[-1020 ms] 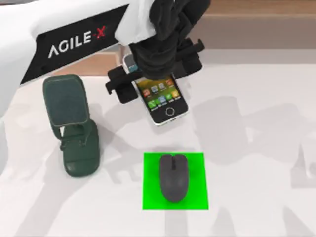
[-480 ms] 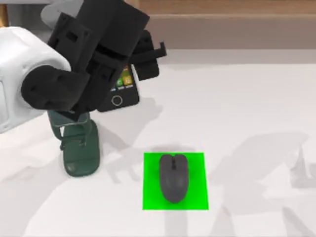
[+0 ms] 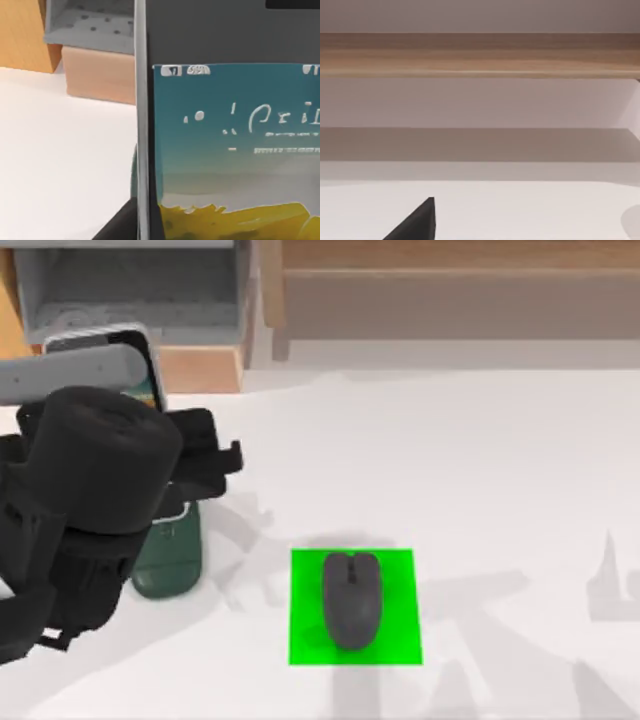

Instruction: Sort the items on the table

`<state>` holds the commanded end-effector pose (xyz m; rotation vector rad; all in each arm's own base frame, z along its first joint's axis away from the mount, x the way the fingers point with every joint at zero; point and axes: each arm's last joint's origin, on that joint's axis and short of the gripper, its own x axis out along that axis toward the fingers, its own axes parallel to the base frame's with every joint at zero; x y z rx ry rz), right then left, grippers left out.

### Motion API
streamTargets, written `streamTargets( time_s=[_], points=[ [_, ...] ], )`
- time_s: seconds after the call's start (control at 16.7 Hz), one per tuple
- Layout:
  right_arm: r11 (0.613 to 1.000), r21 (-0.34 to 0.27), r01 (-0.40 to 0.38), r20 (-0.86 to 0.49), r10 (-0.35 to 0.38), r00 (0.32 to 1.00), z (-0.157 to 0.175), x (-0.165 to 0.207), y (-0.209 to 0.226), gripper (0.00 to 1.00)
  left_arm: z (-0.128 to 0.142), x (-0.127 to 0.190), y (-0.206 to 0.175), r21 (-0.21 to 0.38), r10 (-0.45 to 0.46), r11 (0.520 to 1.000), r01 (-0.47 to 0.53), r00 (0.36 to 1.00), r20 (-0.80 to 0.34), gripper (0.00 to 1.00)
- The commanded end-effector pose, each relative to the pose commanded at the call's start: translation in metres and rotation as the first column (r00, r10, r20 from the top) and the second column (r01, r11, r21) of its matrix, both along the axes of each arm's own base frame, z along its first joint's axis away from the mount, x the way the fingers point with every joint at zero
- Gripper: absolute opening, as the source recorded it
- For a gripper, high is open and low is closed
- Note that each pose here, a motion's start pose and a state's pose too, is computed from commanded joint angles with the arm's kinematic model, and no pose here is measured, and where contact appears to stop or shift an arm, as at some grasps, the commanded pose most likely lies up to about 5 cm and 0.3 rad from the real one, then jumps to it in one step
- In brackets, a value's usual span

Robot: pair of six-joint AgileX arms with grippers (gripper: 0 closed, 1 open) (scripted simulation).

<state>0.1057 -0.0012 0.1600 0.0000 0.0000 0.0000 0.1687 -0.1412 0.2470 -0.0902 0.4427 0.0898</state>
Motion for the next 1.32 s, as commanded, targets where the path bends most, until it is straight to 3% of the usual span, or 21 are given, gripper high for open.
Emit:
streamTargets(
  time_s=[0.18, 0.54, 0.96, 1.32],
  points=[
    [1.0, 0.0, 0.0, 0.0, 0.0, 1.0, 0.0, 0.0, 0.0, 1.0, -0.014, -0.005, 0.005, 0.037, 0.009, 0.999, -0.009, 1.0, 0.003, 0.0],
    [1.0, 0.0, 0.0, 0.0, 0.0, 1.0, 0.0, 0.0, 0.0, 1.0, -0.014, -0.004, 0.006, 0.04, 0.011, 0.999, -0.011, 1.0, -0.001, 0.0],
    [1.0, 0.0, 0.0, 0.0, 0.0, 1.0, 0.0, 0.0, 0.0, 1.0, 0.016, -0.002, 0.015, -0.046, -0.039, 0.998, 0.043, 0.994, 0.099, 0.0],
    [1.0, 0.0, 0.0, 0.0, 0.0, 1.0, 0.0, 0.0, 0.0, 1.0, -0.013, 0.015, 0.015, 0.005, -0.035, 0.999, 0.035, 0.998, 0.044, 0.0]
  ],
)
